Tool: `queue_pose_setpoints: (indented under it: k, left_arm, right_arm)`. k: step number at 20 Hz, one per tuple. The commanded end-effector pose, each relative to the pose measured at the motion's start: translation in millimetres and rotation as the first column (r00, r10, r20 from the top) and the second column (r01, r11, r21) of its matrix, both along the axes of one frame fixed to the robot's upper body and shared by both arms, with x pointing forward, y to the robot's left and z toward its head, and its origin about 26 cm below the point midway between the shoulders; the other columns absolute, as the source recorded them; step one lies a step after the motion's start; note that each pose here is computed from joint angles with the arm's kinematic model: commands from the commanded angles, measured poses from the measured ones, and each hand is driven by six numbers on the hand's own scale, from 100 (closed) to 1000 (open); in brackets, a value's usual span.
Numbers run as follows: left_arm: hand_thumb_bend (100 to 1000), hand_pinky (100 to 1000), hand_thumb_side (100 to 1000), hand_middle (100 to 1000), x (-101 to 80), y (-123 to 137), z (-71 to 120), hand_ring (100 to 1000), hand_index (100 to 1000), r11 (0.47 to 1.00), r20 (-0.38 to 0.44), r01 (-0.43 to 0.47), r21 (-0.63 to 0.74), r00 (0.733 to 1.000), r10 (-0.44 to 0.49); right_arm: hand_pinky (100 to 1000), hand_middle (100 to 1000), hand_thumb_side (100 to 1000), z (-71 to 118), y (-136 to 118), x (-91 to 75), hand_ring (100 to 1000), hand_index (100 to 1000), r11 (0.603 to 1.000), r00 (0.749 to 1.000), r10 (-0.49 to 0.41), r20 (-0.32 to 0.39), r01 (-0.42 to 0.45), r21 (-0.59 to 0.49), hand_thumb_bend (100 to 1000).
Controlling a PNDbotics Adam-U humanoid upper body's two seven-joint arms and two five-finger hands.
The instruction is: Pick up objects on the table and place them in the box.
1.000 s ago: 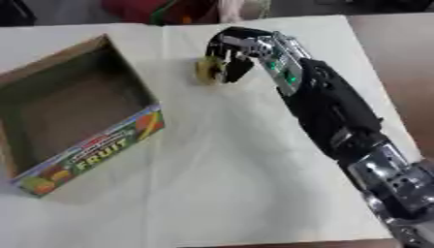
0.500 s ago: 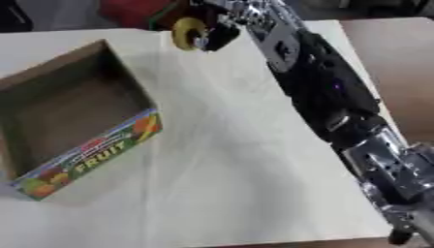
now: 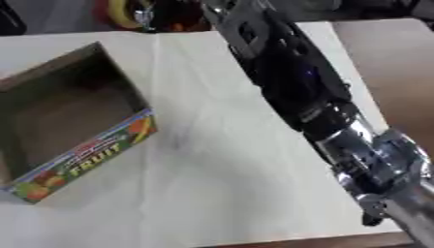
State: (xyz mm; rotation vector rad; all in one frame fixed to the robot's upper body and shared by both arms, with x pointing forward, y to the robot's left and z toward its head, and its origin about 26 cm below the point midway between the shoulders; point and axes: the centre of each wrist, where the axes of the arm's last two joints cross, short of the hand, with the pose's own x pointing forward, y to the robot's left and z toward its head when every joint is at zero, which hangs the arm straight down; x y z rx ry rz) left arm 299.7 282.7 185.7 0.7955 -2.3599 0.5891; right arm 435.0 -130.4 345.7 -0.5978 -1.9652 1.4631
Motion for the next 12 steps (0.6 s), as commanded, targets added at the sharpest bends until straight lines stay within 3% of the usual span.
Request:
queue_pose_setpoints:
  k: [1,7,12]
  left_arm:
    - [100,307,842,424,-1.7,-1.0,9.3,437,578,1.000,0.032,0.013,0.021,0.999,-0.013]
    - [100,307,841,425,-0.2,-4.5,12.7,438,580,0.999,0.053,0.031,0.027,0.998,-0.032]
    - [100,308,836,427,1.1,-7.1,15.6,440,582,0.999,0.072,0.042,0.025,0.996,-0.043]
  right_arm:
    - [640,487,100,14.1,23.1,-12.0,633,651,0.998,0.998,0.063,0.028,-0.063,0.022,100]
    - [632,486,100,-3.3,61.6,-17.4,630,653,0.991,0.991,0.133,-0.027,-0.132,0.032,100]
    - [624,480,100,-37.1,81.9,-10.8,623,655,0.993,0.989,0.113,-0.100,-0.109,0.048,100]
